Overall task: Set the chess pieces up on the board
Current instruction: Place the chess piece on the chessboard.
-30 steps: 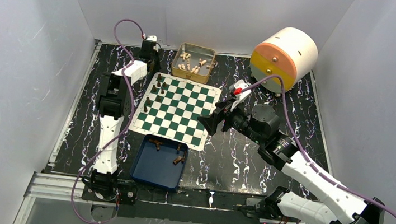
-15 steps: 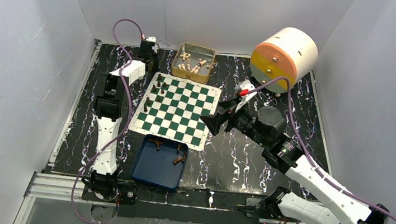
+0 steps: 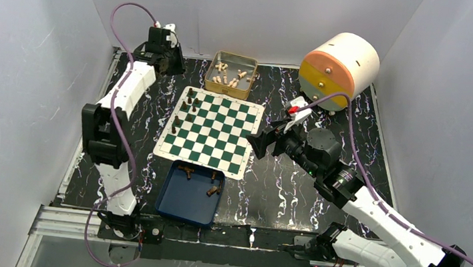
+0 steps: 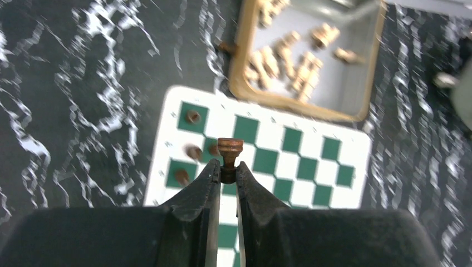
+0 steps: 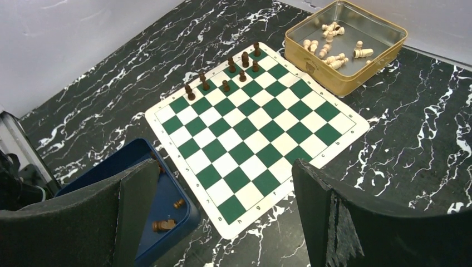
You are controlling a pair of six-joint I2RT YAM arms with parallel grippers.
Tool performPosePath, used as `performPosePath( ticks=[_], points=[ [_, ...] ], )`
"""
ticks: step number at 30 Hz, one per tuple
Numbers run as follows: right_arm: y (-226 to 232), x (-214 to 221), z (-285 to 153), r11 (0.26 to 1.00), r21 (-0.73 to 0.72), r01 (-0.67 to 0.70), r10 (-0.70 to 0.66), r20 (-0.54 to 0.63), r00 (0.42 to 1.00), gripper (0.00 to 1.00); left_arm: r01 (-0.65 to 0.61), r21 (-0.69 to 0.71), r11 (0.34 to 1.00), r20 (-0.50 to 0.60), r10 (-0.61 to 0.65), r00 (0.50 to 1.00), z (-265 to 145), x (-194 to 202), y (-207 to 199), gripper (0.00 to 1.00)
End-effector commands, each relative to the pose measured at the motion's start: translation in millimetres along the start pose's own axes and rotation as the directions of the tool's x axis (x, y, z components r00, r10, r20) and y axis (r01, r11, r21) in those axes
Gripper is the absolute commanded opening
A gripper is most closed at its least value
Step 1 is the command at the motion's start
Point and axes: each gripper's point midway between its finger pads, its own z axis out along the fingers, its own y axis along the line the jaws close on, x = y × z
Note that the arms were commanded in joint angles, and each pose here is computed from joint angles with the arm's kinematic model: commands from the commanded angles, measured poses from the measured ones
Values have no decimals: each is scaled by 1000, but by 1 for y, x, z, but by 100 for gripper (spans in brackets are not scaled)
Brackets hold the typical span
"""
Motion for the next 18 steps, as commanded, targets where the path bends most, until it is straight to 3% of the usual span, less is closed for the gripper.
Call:
performPosePath(
  ticks=[1,4,8,18],
  points=[
    [1,-10,-3,995,-21,97,-96,41,995,99,73,194,978,-190,-36,981,-62,43,-37,0],
    [8,-4,1,979,-83,184,-179,59,982,98,115,304,946,-257,-34,966,-91,65,-57,0],
    [30,3,7,906,-232,353,-331,132,934,86,134,403,905,-322,3,947,-129,96,-79,0],
    [51,29,55,672,-434,600,-604,147,783,66,125,590,798,-417,168,894,-204,167,-137,0]
  ],
)
